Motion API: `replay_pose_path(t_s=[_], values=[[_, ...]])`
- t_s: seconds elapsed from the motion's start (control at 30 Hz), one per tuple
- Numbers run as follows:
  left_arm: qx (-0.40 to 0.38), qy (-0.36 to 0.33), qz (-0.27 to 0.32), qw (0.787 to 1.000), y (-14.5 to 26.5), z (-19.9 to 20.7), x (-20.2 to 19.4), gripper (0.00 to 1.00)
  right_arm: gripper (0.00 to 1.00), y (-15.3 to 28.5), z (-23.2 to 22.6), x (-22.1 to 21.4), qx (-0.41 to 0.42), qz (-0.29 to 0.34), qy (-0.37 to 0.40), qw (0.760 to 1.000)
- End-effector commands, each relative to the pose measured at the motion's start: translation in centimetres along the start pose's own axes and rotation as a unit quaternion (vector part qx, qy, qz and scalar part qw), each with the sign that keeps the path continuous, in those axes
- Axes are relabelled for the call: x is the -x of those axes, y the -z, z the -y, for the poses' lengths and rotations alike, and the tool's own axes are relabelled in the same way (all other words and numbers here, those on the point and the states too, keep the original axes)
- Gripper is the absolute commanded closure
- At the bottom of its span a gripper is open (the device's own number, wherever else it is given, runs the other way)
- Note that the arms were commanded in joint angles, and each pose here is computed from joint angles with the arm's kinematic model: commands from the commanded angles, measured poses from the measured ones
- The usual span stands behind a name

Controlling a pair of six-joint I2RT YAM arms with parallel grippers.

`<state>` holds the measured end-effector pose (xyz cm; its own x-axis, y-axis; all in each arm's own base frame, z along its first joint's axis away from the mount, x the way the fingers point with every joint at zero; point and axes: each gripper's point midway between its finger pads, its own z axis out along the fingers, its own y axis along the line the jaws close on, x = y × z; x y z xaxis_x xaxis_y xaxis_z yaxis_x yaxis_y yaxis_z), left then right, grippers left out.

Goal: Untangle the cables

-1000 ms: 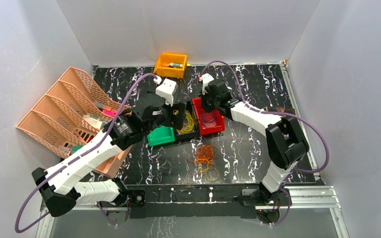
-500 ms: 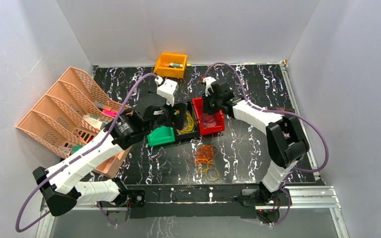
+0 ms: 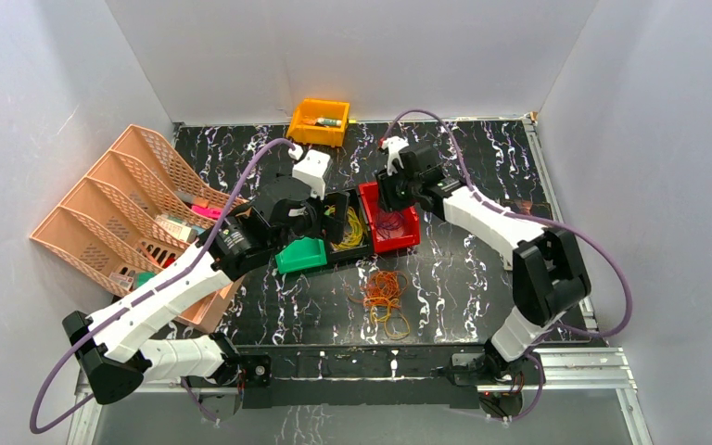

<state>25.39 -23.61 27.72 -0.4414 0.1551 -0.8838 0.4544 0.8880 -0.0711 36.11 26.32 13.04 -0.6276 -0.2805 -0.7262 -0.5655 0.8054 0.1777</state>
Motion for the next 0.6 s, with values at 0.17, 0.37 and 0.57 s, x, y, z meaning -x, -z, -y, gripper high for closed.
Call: replay_pose_path(t_s=[0.17,0.37,0.57], values=[[0.006,0.008,0.008,1.000,0.0,-0.3,0.2,0.04,0.53,6.3,0.3,6.3,-0.043,0.122,0.011,0.991],[0.010,0.011,0.012,1.000,0.1,-0.5,0.2,0.04,0.52,8.5,-0.1,4.2,-0.035,0.140,-0.006,0.990],[0.004,0.023,0.031,0.999,0.3,-0.6,0.1,0.02,0.52,10.1,-2.2,-1.6,0.021,0.117,-0.073,0.990]])
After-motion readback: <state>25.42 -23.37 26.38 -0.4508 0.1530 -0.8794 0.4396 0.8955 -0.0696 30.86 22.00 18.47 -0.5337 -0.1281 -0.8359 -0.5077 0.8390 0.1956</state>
